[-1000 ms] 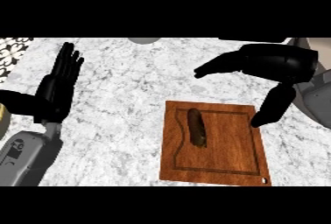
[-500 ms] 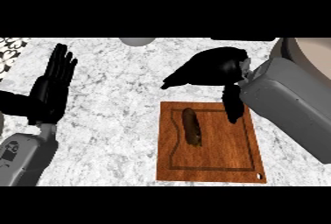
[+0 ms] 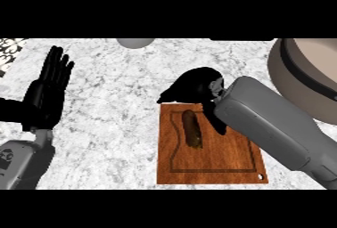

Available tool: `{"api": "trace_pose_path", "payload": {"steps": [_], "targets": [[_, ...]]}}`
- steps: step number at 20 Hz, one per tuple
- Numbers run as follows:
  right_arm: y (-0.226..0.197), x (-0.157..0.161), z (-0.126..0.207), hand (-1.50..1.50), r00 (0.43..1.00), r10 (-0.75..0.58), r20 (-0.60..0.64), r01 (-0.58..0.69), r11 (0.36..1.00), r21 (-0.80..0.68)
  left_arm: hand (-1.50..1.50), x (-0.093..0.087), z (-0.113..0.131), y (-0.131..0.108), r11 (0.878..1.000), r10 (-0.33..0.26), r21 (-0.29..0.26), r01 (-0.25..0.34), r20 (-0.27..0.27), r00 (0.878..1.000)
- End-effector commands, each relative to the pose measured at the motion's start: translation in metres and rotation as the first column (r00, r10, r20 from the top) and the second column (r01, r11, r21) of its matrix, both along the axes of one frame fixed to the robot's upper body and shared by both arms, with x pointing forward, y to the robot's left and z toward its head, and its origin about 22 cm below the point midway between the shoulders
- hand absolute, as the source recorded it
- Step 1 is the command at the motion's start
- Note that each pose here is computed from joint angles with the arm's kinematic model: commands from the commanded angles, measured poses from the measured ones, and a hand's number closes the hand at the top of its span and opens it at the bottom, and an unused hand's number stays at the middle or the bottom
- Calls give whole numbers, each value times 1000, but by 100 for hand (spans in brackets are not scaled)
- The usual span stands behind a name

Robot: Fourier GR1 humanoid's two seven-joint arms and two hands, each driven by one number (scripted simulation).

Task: Pick the sweet potato from the cutting board and place it in the pot

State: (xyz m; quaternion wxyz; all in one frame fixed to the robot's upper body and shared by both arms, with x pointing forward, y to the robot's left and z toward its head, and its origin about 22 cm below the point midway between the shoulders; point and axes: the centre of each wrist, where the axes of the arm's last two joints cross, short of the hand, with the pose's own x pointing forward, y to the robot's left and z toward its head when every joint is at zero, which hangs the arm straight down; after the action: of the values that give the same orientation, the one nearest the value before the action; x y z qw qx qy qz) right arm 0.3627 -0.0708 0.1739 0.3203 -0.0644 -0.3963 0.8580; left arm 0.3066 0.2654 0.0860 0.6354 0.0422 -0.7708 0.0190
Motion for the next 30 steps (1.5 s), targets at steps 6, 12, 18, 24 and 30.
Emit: {"api": "trace_pose_path", "payload": {"steps": [6, 12, 18, 24, 30], "targets": [[-17, -4, -43, -150, 1000, 9, 6, -9, 999, -45, 0, -8, 8, 2, 1000, -8, 5, 8, 15, 1000], [7, -15, -39, -150, 998, 65, -20, -65, 998, 11, 0, -3, -4, 6, 1000, 8, -1, -8, -7, 1000], [8, -20, -77, -150, 998, 19, 62, -16, 998, -58, 0, -15, -9, 1, 1000, 8, 9, -8, 7, 1000], [-12, -7, -94, -150, 999, -7, 54, 11, 996, -87, 0, -4, -7, 6, 1000, 4, 8, -4, 5, 1000], [-6, -10, -122, -150, 999, 20, 47, -16, 997, -75, 0, 5, 8, 12, 1000, -9, -4, 9, 19, 1000]]}}
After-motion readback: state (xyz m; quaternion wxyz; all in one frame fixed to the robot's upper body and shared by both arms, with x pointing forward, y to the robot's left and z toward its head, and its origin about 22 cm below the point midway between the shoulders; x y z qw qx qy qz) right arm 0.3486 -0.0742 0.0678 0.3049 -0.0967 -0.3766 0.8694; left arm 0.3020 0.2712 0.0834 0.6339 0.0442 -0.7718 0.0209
